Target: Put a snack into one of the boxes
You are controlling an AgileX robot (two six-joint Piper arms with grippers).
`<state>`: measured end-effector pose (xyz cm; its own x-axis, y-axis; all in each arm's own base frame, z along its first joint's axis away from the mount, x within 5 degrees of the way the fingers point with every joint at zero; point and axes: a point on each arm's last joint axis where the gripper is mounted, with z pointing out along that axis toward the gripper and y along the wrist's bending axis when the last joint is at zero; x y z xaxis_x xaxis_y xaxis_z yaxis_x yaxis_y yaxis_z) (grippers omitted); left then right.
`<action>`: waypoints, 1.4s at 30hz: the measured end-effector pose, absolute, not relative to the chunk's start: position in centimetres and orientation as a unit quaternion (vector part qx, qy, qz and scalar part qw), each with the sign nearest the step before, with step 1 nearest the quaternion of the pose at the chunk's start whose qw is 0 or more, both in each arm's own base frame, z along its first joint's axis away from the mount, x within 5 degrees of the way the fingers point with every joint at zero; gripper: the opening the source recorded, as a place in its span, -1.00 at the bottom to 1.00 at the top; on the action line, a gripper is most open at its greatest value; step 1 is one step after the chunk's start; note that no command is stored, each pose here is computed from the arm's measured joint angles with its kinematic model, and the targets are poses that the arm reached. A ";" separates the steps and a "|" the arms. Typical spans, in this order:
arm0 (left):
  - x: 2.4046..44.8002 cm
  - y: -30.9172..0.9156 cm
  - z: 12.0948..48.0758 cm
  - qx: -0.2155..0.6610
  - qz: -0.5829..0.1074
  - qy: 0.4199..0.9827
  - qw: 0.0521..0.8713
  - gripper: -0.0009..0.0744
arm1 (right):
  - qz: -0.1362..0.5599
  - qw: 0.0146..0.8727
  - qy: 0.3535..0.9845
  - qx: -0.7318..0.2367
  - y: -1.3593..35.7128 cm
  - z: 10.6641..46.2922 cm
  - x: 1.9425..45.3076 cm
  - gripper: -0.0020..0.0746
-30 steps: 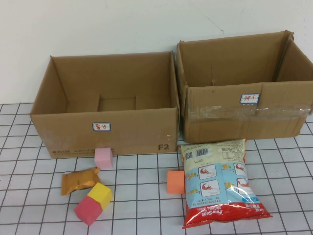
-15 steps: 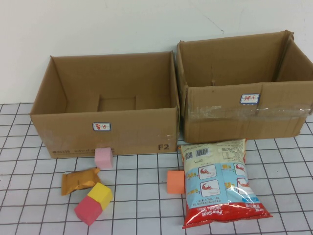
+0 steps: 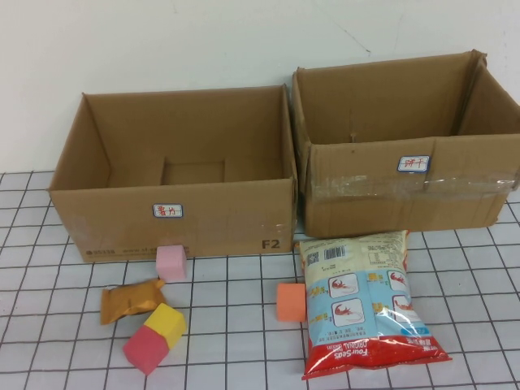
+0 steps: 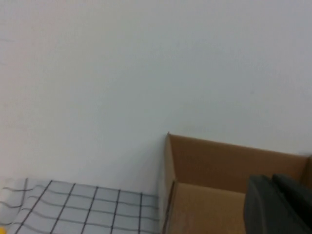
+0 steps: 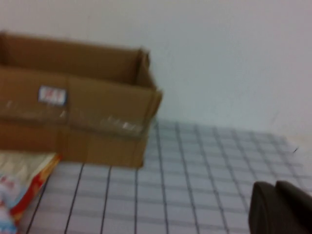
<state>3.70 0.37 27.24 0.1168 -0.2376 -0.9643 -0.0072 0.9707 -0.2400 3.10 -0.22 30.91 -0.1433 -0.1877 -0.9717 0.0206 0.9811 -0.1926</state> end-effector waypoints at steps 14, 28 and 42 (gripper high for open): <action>5.7 -1.0 28.6 -0.002 -0.060 0.908 0.415 -0.98 | 0.073 0.388 0.880 -0.262 2.9 28.9 10.4 -0.95; 11.2 -2.9 27.9 0.083 -0.139 0.935 0.316 -0.98 | 0.062 0.371 0.873 -0.310 2.9 28.2 11.7 -0.95; 23.1 -3.1 26.8 0.064 -0.151 0.962 0.220 0.24 | 0.085 0.386 0.856 -0.334 4.0 25.4 11.7 -0.95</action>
